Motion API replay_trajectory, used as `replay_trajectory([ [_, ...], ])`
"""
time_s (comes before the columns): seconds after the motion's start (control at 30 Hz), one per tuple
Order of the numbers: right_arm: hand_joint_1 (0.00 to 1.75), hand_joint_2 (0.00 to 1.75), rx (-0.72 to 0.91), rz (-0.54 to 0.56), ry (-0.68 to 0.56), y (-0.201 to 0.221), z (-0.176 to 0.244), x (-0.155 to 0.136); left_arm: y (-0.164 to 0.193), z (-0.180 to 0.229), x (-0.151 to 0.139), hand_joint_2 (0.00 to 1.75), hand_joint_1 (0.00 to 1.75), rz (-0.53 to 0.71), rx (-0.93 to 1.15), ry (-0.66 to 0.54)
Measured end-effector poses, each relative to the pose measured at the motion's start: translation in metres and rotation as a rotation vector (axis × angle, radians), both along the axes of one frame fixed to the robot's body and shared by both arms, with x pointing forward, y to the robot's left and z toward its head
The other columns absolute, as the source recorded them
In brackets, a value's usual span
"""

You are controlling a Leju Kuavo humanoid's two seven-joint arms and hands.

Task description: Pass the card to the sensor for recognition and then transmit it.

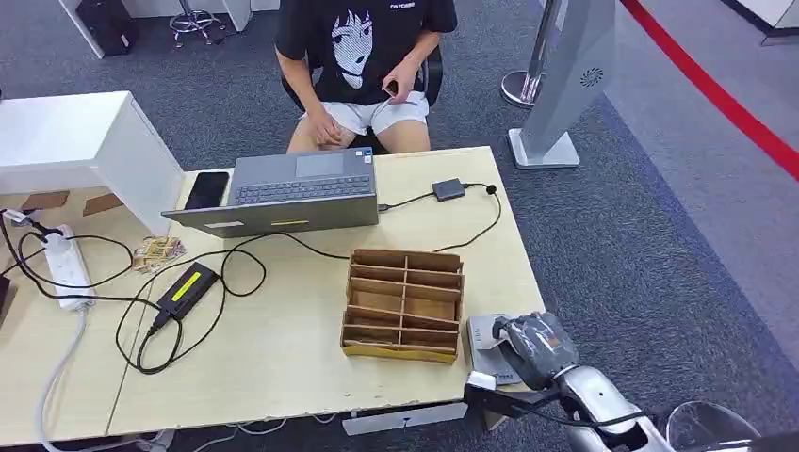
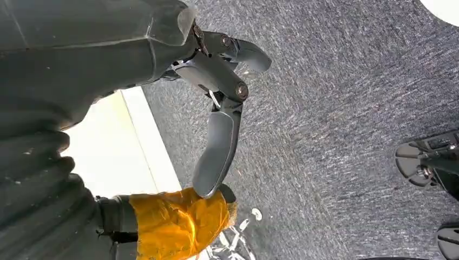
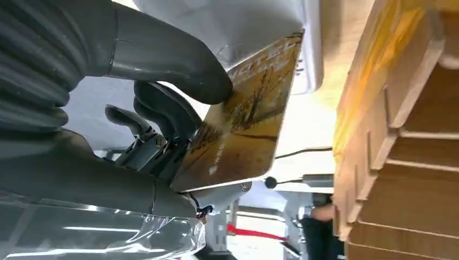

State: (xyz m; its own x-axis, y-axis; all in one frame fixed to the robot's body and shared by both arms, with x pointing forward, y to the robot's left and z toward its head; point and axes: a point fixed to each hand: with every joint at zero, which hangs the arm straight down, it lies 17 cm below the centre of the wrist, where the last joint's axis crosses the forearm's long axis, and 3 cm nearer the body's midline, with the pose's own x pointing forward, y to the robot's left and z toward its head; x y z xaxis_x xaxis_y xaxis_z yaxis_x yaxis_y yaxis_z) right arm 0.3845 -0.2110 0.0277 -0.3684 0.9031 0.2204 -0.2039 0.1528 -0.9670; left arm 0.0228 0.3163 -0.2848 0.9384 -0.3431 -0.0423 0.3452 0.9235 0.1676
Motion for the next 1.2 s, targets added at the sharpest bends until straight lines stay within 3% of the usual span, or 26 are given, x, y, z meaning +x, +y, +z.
replay_trajectory([
  [0.27,1.75,1.75,0.034,0.030,-0.096,0.012,0.035,0.005,0.000,0.000,0.000,1.75,0.00,-0.004,0.001,0.001],
  [0.57,1.75,1.75,0.070,0.062,-0.291,0.025,0.115,0.024,0.001,0.000,-0.001,1.75,0.00,-0.007,0.002,0.003],
  [0.9,1.75,1.75,0.084,0.052,-0.508,0.038,0.233,0.082,-0.001,0.000,0.003,1.75,0.00,-0.034,-0.012,-0.001],
  [1.2,1.75,1.75,0.054,0.072,-0.503,0.087,0.300,0.154,0.005,0.001,0.016,1.75,0.00,-0.085,-0.018,-0.021],
])
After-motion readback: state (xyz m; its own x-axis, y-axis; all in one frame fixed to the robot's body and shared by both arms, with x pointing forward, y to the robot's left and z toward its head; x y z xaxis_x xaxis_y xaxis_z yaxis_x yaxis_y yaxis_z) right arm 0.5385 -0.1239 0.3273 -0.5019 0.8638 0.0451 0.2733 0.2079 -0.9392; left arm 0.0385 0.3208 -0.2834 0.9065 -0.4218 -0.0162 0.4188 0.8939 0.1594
